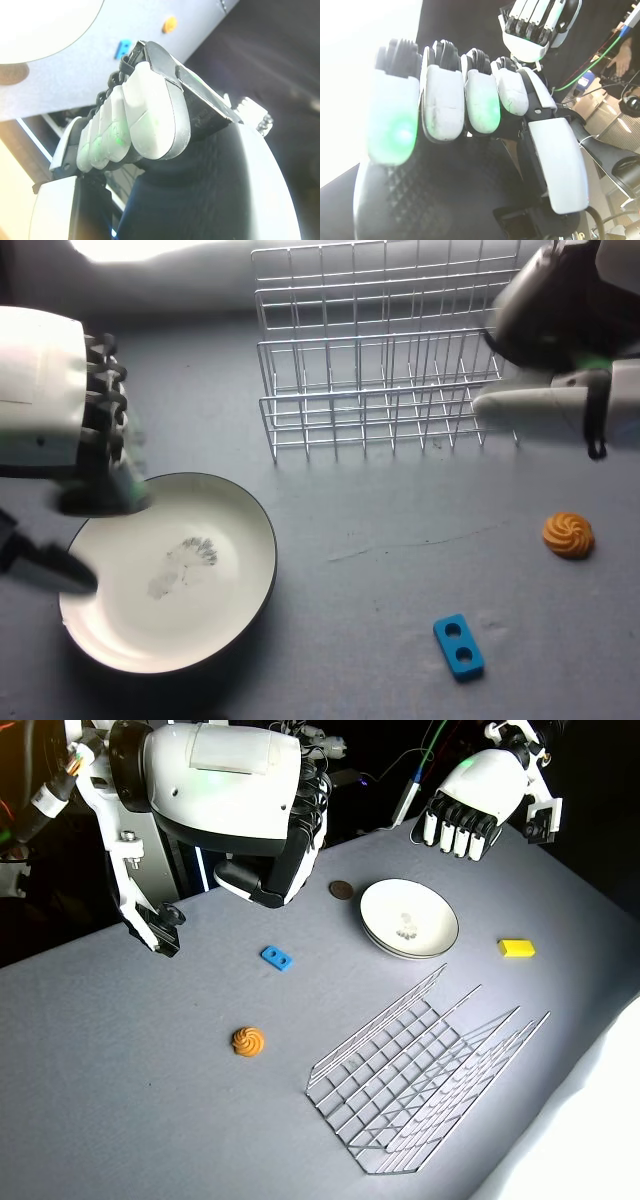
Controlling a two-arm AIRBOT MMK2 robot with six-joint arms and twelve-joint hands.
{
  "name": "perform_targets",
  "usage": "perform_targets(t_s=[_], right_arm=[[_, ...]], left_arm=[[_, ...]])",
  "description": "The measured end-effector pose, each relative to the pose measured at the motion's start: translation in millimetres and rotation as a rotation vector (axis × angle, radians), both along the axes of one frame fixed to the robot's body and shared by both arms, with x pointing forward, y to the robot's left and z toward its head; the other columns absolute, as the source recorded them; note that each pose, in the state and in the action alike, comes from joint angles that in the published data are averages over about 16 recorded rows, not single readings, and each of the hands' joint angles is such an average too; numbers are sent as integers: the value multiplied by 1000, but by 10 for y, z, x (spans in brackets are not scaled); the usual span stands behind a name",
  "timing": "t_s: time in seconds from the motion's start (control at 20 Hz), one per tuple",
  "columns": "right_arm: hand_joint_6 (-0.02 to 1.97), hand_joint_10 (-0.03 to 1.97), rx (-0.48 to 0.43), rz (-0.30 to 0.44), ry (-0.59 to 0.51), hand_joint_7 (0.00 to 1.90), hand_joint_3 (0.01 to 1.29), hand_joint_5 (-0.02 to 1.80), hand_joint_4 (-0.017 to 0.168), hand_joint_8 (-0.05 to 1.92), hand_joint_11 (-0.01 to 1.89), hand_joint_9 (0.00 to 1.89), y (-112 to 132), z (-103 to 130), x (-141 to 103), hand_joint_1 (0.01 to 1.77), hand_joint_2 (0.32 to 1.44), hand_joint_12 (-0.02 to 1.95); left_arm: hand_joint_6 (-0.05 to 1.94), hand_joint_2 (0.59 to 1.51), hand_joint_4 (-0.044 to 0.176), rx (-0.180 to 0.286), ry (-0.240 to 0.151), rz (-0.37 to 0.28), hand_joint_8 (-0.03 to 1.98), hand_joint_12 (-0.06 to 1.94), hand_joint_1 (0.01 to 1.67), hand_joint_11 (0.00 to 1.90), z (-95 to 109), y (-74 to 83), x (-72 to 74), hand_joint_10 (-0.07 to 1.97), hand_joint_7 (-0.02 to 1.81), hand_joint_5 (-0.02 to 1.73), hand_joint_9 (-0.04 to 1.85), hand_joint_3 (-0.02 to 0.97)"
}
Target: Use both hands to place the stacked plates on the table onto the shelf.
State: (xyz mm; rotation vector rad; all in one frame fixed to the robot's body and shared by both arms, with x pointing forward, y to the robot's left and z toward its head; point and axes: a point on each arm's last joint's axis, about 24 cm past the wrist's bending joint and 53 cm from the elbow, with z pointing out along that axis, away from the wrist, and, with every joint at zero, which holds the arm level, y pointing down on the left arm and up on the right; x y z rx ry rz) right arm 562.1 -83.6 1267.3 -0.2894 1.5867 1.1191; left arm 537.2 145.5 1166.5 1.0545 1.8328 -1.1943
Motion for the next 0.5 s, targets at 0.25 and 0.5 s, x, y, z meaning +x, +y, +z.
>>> perform_targets(t_s=[0.25, 0.5], right_arm=[[303, 291, -3, -1, 2, 303, 38, 240, 0, 278, 383, 318, -1, -8, 2, 51, 1098, 270], [103, 91, -14, 2, 1, 123, 30, 92, -3, 85, 165, 128, 4, -30, -4, 24, 1092, 64]], left_arm=[[198, 1105, -4, 1, 7, -1, 164, 161, 40, 244, -5, 18, 6, 158, 190, 177, 192, 44], [37, 1098, -3, 15, 16, -7, 23, 21, 17, 92, -43, 58, 9, 27, 61, 55, 64, 24]])
